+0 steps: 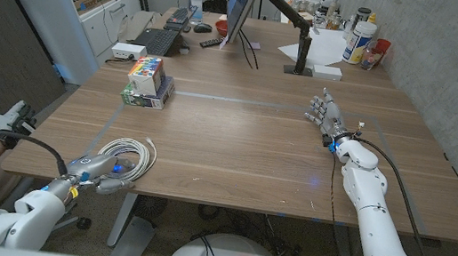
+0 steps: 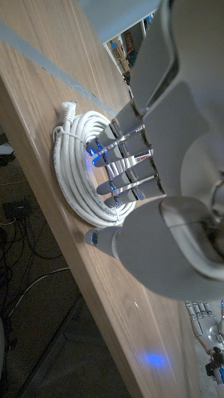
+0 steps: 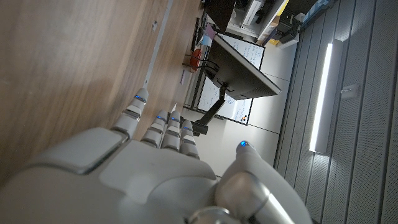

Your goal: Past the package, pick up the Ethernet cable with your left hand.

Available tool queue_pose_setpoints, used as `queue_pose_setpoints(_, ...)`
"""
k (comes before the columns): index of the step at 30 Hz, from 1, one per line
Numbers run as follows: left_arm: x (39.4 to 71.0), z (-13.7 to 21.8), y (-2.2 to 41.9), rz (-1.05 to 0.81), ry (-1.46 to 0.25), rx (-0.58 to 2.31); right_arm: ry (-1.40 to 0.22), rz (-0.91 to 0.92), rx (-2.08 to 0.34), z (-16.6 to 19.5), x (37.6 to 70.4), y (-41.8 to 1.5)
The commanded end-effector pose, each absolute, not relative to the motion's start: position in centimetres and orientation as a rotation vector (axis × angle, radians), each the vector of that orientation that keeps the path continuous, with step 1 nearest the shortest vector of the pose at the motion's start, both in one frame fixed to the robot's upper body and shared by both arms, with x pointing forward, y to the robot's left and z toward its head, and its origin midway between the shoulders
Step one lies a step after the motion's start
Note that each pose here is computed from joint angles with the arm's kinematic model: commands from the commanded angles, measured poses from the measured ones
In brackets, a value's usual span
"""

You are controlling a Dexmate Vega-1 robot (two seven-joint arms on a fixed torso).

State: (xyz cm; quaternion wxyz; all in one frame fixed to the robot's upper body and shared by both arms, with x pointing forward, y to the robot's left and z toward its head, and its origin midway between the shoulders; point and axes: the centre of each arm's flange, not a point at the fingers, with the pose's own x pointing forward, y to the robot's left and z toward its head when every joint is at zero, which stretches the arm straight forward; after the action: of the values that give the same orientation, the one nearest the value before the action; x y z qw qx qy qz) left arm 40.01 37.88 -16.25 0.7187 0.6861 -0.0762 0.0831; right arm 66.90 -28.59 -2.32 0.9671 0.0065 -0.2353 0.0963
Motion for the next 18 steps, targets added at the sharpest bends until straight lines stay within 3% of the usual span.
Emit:
queue_pose_setpoints(1,40.04,-16.78,37.95,0.182,-0.174,1.517,-0.472,0.193,0.011,-2.37,66.91,-28.57)
queue_pose_setpoints(18,39.92,-17.05,38.33,0.194,-0.190,1.507,-0.473,0.191,0.011,-2.38,66.90,-28.63)
